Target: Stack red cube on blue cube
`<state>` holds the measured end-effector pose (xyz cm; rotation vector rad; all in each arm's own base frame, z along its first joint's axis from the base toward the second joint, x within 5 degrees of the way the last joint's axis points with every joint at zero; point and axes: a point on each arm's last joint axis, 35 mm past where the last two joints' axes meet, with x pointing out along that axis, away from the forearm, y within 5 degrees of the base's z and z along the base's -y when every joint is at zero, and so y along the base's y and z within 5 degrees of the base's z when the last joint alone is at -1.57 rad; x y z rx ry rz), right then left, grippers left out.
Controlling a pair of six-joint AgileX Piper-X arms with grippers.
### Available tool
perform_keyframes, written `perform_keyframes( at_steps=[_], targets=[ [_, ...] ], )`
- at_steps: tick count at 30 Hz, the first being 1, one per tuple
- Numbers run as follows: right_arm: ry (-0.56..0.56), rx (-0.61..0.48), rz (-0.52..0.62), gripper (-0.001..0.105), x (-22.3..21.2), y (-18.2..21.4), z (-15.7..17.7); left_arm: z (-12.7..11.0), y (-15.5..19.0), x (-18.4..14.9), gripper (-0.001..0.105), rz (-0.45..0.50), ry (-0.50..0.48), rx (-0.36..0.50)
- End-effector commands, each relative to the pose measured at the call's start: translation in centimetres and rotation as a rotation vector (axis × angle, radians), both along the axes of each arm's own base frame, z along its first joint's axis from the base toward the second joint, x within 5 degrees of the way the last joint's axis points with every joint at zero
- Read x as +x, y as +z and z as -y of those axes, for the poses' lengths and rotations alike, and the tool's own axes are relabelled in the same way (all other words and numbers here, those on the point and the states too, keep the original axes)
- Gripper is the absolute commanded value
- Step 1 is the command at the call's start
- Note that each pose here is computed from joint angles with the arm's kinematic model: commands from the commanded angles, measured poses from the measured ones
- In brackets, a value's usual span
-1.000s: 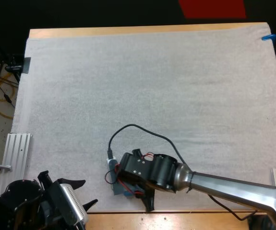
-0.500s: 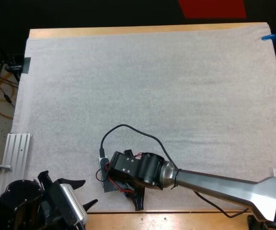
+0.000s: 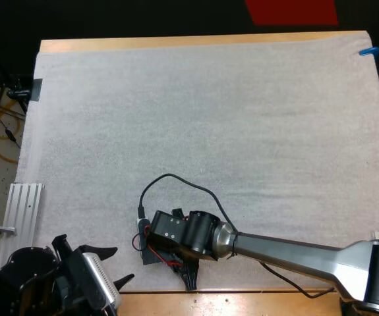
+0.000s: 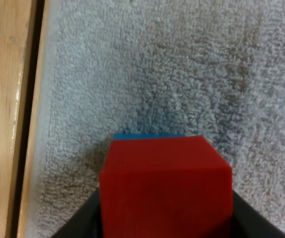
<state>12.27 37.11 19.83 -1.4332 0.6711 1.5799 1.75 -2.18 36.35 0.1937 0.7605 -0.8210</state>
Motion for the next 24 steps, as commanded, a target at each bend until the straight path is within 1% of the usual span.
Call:
perform_keyframes(
  at_steps=[1,12,13,14,15,17,19,20,22,24],
  targets=[
    [-0.005,-0.004,-0.015,0.025,-0.13,0.16,-0.05,-0.03,0.01,-0.08,0.052,-0.007,-0.005,0.005],
    [-0.02,-0.009,-0.019,0.026,-0.12,-0.02,-0.07,-0.03,0.01,-0.08,0.052,0.001,-0.014,0.011],
    [-0.02,-0.012,-0.02,0.03,-0.13,-0.02,-0.04,-0.03,0.01,-0.08,0.052,0.001,-0.014,0.011],
    [-0.02,-0.012,-0.02,0.037,-0.13,-0.02,-0.04,-0.03,0.01,-0.08,0.052,0.001,-0.014,0.011],
    [-0.02,-0.012,-0.02,0.039,-0.13,-0.02,-0.04,-0.03,0.01,-0.08,0.052,0.001,-0.014,0.011],
    [-0.023,-0.012,-0.021,0.054,-0.13,-0.02,-0.04,-0.03,0.01,-0.08,0.052,0.001,-0.014,0.011],
    [-0.025,-0.012,-0.021,0.064,-0.13,-0.02,-0.04,-0.03,0.01,-0.08,0.052,0.001,-0.014,0.011],
    [-0.032,-0.011,-0.023,0.067,-0.13,-0.02,-0.04,-0.03,0.01,-0.08,0.052,0.001,-0.014,0.011],
    [-0.047,-0.001,-0.024,0.068,-0.11,0.34,-0.09,-0.03,0.01,-0.08,0.052,0.001,-0.014,0.011],
    [-0.086,0.015,-0.017,0.067,-0.02,0.95,-0.22,-0.04,0.0,-0.08,0.052,0.001,-0.013,0.012]
  ],
)
